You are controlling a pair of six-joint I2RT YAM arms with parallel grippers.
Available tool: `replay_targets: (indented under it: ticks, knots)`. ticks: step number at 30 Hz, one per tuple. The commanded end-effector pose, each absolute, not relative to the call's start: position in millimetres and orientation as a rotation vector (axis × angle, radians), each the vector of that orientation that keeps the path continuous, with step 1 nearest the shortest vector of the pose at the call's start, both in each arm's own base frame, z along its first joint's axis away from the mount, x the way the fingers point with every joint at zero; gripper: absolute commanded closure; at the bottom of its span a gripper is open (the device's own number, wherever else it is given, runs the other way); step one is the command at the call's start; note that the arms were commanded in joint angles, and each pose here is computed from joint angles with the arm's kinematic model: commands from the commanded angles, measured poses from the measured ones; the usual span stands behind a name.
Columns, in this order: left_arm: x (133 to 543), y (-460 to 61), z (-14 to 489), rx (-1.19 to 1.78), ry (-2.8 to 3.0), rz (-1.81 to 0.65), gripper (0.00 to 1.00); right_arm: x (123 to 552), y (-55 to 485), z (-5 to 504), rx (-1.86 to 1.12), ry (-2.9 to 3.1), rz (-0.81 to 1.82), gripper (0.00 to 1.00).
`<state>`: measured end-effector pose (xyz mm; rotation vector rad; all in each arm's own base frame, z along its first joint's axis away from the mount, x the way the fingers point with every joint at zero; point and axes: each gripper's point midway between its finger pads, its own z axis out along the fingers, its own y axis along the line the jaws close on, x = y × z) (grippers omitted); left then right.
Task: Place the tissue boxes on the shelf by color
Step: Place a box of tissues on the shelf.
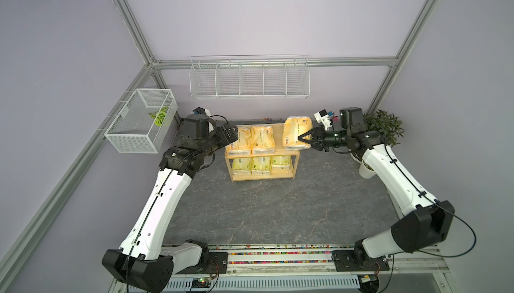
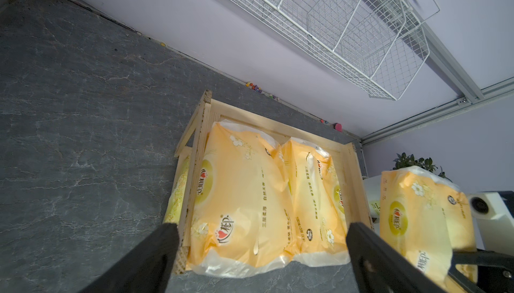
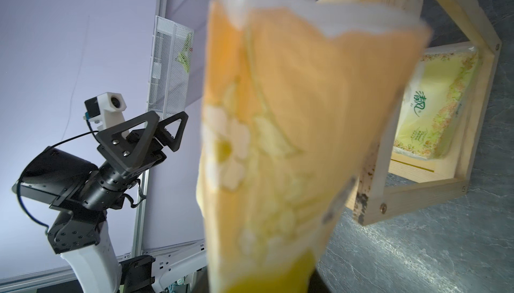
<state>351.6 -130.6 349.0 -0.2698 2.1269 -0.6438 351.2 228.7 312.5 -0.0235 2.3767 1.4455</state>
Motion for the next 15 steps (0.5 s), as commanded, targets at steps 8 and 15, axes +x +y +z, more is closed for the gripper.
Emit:
replay_targets:
  ticks: [8, 15]
  knots:
    - [351.5, -131.0, 349.6, -0.248, 2.122, -0.652, 0.0, 360.8, 245.2, 296.2, -0.099, 2.448, 1.417, 0.79]
    - [351.0, -131.4, 351.8, -0.249, 2.114, -0.66, 0.0, 361.5, 257.7, 278.9, -0.124, 2.513, 1.382, 0.79]
